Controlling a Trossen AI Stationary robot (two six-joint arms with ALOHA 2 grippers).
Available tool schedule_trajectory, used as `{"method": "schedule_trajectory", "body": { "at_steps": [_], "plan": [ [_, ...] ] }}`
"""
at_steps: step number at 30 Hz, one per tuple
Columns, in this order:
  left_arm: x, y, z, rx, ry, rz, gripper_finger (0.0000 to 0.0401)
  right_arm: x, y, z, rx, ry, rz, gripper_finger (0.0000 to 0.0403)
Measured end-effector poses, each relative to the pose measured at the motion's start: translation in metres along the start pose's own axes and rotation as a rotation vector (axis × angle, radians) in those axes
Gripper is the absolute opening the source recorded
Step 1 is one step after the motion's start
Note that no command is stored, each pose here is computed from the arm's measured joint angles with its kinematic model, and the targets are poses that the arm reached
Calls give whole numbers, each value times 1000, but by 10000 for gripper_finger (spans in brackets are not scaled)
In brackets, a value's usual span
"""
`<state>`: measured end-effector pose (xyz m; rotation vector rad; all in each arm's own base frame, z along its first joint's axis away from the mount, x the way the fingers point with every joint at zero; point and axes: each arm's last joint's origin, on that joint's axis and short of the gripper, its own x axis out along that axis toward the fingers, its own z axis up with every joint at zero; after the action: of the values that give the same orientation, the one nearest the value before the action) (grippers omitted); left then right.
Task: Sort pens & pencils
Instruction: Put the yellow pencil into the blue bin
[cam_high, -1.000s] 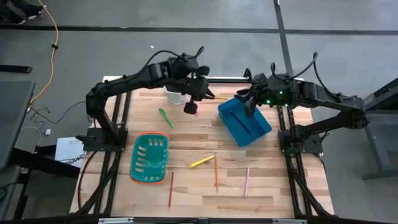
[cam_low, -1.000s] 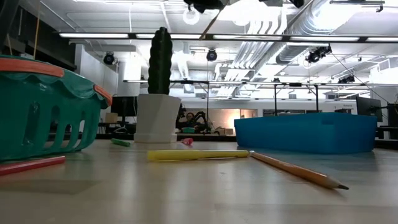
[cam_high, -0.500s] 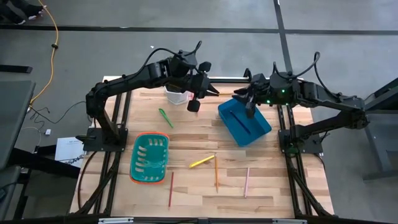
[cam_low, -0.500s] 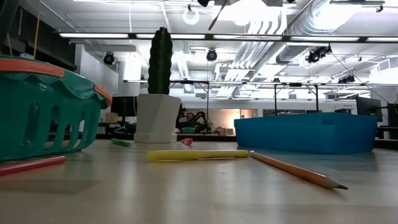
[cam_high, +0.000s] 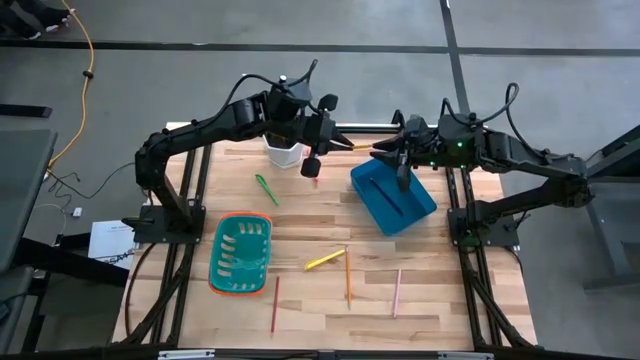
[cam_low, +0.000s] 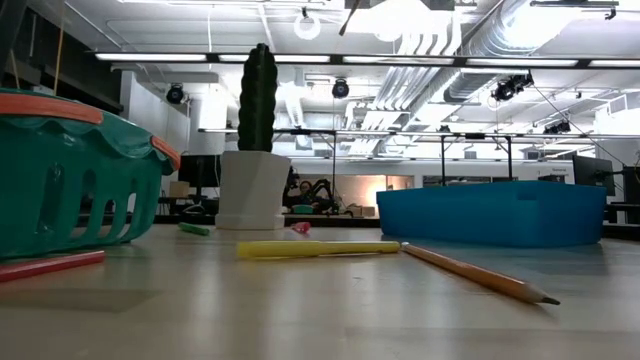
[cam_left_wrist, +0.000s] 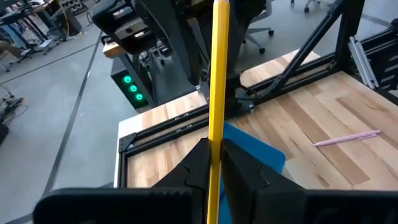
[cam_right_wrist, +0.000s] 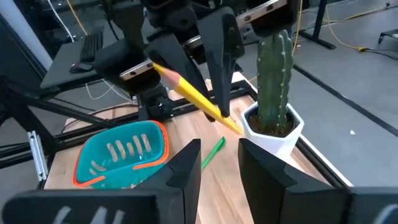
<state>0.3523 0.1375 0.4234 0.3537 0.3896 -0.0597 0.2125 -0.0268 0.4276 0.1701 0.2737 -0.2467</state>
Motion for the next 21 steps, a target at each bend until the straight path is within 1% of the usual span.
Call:
{"method": "schedule_trajectory", "body": {
  "at_steps": [5, 11, 21],
  "plan": [
    [0, 0, 0, 0, 0, 0, 24, 0, 1, 1, 0, -6, 15, 99],
    [0, 0, 0, 0, -1, -2, 24, 0, 2, 7, -12, -64, 55, 99],
    [0, 0, 0, 0, -1, -2, 24, 1, 4, 9, -16, -89, 97, 99]
  ]
}}
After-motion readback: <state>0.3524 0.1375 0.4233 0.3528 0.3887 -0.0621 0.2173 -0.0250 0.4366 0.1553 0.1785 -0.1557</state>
